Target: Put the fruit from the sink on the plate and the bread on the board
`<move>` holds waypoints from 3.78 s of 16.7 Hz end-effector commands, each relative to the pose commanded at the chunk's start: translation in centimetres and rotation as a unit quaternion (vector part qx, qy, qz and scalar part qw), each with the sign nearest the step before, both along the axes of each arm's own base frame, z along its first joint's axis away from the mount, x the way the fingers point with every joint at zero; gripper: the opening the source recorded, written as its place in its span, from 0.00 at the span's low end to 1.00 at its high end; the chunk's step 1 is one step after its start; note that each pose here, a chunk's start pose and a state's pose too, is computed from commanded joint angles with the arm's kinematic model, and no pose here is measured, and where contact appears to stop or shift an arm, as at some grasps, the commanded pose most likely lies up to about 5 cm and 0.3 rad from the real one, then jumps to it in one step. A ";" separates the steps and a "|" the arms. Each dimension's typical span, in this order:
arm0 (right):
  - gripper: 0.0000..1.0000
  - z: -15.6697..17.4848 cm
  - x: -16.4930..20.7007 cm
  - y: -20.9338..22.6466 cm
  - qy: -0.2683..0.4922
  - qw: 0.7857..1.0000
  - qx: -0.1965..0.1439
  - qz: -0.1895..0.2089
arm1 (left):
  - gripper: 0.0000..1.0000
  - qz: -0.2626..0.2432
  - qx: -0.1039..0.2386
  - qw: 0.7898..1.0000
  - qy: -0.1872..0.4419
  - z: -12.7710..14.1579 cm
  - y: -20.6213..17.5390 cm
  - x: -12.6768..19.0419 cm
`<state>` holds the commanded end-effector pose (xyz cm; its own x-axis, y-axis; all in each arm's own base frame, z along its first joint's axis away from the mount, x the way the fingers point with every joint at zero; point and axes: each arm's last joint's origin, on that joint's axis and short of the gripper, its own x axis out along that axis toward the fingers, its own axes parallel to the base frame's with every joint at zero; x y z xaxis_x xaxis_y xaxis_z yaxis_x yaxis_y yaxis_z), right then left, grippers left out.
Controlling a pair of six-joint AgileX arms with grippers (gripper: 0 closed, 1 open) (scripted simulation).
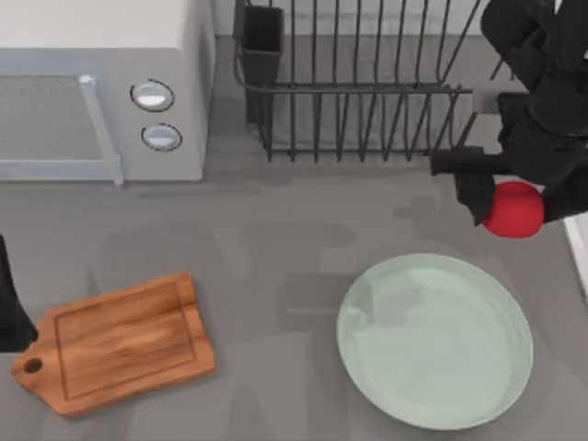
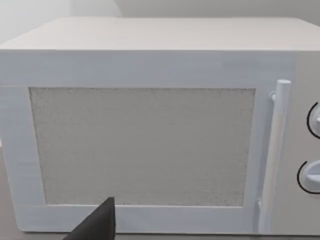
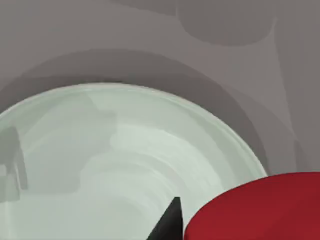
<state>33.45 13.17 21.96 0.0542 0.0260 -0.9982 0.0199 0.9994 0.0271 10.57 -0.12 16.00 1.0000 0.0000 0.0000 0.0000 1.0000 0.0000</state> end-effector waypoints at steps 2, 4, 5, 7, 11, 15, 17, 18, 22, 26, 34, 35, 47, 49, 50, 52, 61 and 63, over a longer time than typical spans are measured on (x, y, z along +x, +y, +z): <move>0.00 0.5 -2.3 2.8 0.011 1.000 -0.003 0.002 | 1.00 0.000 0.000 1.000 0.000 0.0 0.0 0.0; 0.00 0.8 -4.3 4.9 0.019 1.000 -0.007 0.003 | 1.00 0.000 0.000 1.000 0.000 0.0 0.0 0.0; 0.00 0.9 -5.2 5.6 0.022 1.000 -0.010 0.004 | 1.00 0.000 0.000 1.000 0.000 0.0 0.0 0.0; 0.00 1.0 -6.3 6.5 0.026 1.000 -0.013 0.005 | 1.00 0.000 0.000 1.000 0.000 0.0 0.0 0.0; 0.00 1.0 -6.5 6.6 0.027 1.000 -0.013 0.005 | 1.00 0.000 0.000 1.000 0.000 0.0 0.0 0.0; 0.23 1.0 -6.5 6.6 0.027 1.000 -0.013 0.005 | 1.00 0.000 0.000 1.000 0.000 0.0 0.0 0.0; 0.38 1.0 -6.5 6.6 0.027 1.000 -0.013 0.005 | 1.00 0.000 0.000 1.000 0.000 0.0 0.0 0.0; 0.45 1.0 -6.5 6.6 0.027 1.000 -0.013 0.005 | 1.00 0.000 0.000 1.000 0.000 0.0 0.0 0.0; 0.75 1.0 -6.5 6.6 0.027 1.000 -0.013 0.005 | 1.00 0.000 0.000 1.000 0.000 0.0 0.0 0.0; 1.00 1.0 -6.5 6.6 0.027 1.000 -0.013 0.005 | 1.00 0.000 0.000 1.000 0.000 0.0 0.0 0.0; 1.00 1.0 -6.4 6.6 0.027 1.000 -0.013 0.005 | 1.00 0.000 0.000 1.000 0.000 0.0 0.0 0.0; 1.00 1.0 -6.4 6.6 0.027 1.000 -0.013 0.005 | 1.00 0.000 0.000 1.000 0.000 0.0 0.0 0.0; 1.00 4.4 -14.3 -5.5 -0.273 0.956 0.102 0.006 | 1.00 0.000 0.000 1.000 0.000 0.0 0.0 0.0; 1.00 3.8 -17.2 -8.0 -0.369 0.923 0.109 0.005 | 1.00 0.000 0.000 1.000 0.000 0.0 0.0 0.0; 1.00 3.1 -18.5 -9.0 -0.416 0.903 0.107 0.004 | 1.00 0.000 0.000 1.000 0.000 0.0 0.0 0.0; 1.00 1.2 -20.7 -10.6 -0.502 0.860 0.093 0.003 | 1.00 0.000 0.000 1.000 0.000 0.0 0.0 0.0; 1.00 -5.9 -22.9 -13.3 -0.687 0.727 -0.016 -0.002 | 1.00 0.000 0.000 1.000 0.000 0.0 0.0 0.0; 1.00 -6.0 -22.9 -13.3 -0.688 0.726 -0.017 -0.002 | 1.00 0.000 0.000 1.000 0.000 0.0 0.0 0.0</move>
<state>10.57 -0.12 16.00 1.0000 0.0000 0.0000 0.0000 1.0000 0.0000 10.57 -0.12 16.00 1.0000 0.0000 0.0000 0.0000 1.0000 0.0000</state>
